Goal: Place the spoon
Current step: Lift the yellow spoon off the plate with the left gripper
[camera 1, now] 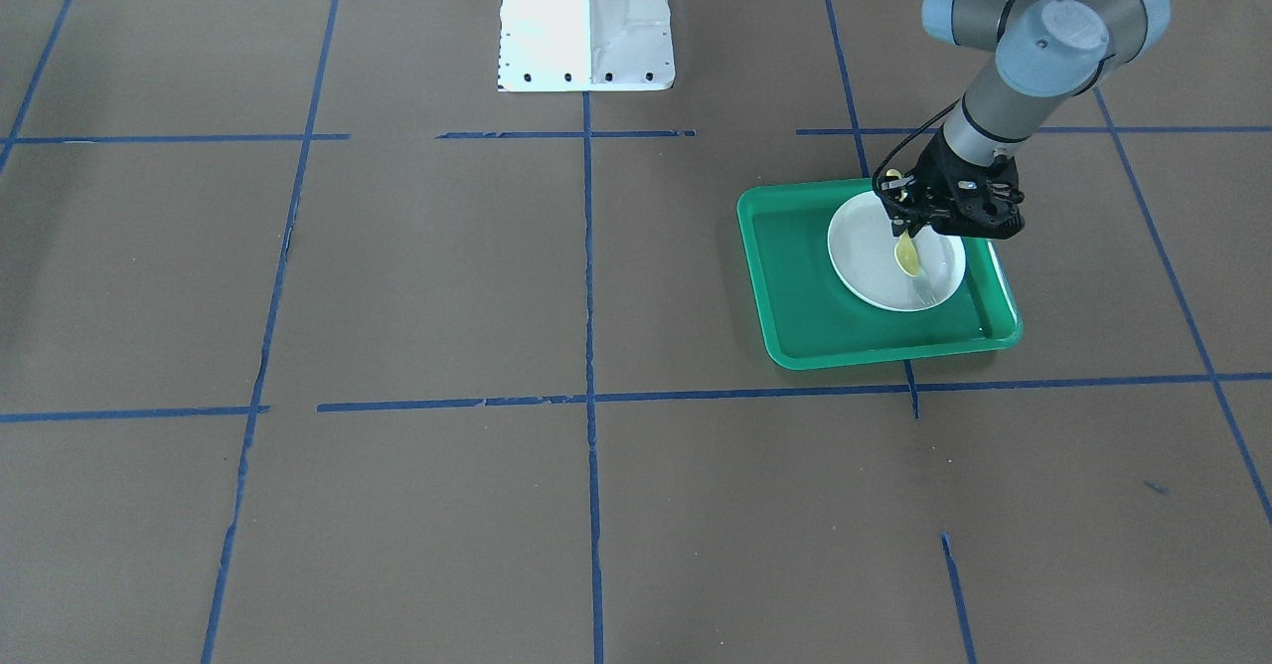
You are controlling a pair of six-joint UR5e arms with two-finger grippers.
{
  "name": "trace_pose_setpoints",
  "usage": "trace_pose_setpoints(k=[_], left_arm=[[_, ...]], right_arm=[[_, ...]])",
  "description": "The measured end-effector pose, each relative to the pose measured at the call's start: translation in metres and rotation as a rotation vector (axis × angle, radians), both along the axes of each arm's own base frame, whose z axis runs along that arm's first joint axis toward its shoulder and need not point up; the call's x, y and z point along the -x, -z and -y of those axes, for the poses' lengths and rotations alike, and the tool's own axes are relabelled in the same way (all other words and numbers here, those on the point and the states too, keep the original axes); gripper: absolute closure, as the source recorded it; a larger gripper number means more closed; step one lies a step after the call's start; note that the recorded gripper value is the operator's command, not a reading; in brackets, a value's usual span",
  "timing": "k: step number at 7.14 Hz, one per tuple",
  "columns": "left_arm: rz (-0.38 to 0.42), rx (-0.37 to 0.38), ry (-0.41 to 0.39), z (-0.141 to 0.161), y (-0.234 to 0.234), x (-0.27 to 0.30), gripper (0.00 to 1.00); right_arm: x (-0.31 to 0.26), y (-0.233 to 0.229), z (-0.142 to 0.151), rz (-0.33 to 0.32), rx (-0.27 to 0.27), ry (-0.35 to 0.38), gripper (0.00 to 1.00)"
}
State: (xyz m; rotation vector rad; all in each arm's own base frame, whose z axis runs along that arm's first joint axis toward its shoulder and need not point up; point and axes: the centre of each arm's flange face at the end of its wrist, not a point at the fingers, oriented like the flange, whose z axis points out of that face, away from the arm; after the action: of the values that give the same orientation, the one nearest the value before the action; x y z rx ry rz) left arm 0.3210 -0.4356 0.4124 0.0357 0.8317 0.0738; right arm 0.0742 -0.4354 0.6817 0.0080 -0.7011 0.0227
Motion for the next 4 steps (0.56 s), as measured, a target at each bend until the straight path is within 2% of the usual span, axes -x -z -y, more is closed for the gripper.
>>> trace_pose_setpoints(k=[2,4], left_arm=[[0.008,0.005,0.008,0.013,0.02,0.014,1.0],[-0.012,0.038,0.05,0.028,0.043,-0.003,1.0]], right_arm=[[0.0,0.0,0.0,0.0,0.0,0.0,0.0],[0.0,0.0,0.0,0.0,-0.001,0.0,0.0]])
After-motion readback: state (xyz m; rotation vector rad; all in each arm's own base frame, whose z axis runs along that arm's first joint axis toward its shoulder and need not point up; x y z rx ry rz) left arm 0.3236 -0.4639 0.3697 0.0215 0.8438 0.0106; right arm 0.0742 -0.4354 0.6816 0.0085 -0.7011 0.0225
